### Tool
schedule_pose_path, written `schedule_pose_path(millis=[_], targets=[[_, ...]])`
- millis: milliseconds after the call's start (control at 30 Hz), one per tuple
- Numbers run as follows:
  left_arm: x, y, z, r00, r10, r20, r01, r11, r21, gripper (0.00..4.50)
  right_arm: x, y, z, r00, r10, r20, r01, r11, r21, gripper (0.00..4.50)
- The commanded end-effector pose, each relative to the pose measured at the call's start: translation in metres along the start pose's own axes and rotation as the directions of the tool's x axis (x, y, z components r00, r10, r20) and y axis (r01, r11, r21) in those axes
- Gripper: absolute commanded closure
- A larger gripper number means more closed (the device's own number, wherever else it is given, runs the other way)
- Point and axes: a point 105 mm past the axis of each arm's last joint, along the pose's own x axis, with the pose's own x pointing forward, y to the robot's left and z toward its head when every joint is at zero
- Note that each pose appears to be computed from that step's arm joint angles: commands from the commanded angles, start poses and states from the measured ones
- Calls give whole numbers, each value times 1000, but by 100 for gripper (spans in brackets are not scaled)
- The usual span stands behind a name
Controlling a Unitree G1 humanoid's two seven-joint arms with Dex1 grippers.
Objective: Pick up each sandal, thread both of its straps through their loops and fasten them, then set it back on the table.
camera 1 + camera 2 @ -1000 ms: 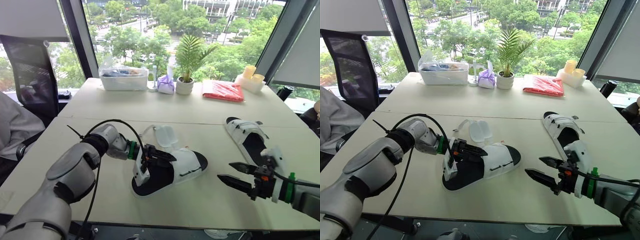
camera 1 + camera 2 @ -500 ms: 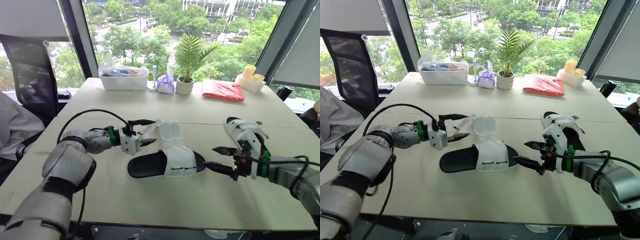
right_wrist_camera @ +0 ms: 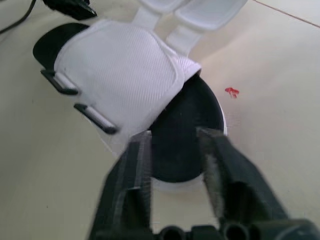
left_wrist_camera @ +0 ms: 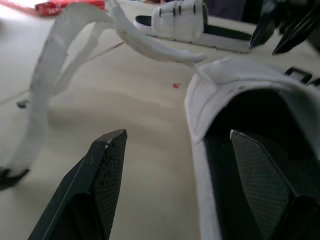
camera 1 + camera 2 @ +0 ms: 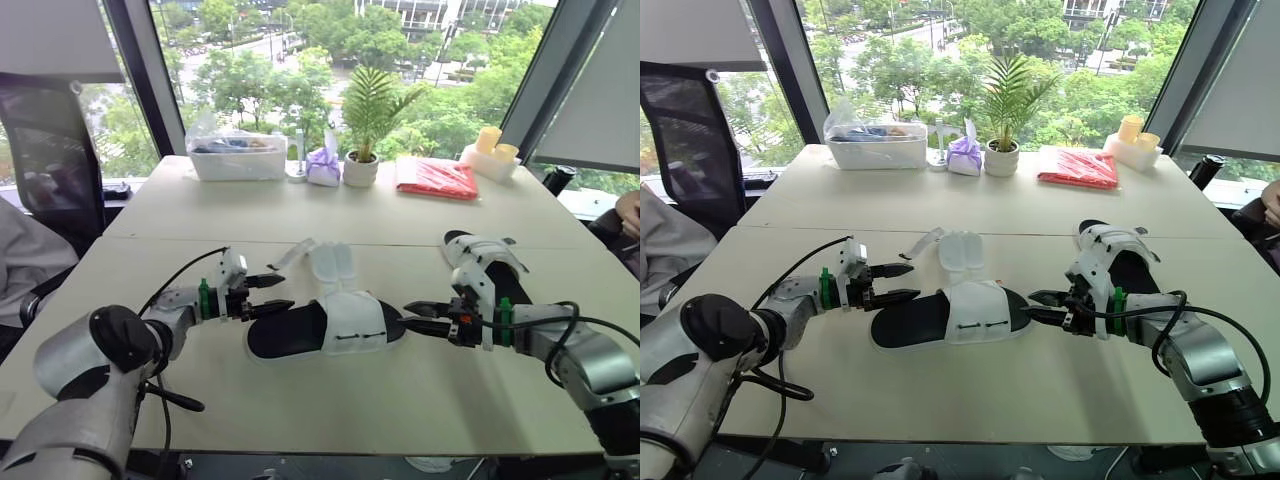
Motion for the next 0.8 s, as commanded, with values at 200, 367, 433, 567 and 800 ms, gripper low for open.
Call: schedule_pose_path(millis=[200, 367, 433, 567, 800], targets=[[-16, -5, 16, 994, -99, 35, 103, 984, -143, 107, 22, -9, 2, 999, 38, 7, -37, 992, -117, 445], [-21, -19, 7, 975, -219, -42, 213, 970, -117, 107, 25, -9, 5, 998, 55, 21, -52, 993, -109, 445], [-22, -21, 4, 969, -238, -66, 224, 959, -176, 82, 23, -9, 5, 999, 46, 20, -43, 993, -112, 448], [-5, -27, 7, 953, -300, -34, 262, 878, -401, 6, 12, -8, 7, 999, 24, 22, -22, 993, -113, 450], [39, -38, 14, 932, -364, 7, 337, 857, -389, 6, -5, -11, 14, 998, -53, 36, 56, 994, -97, 450]])
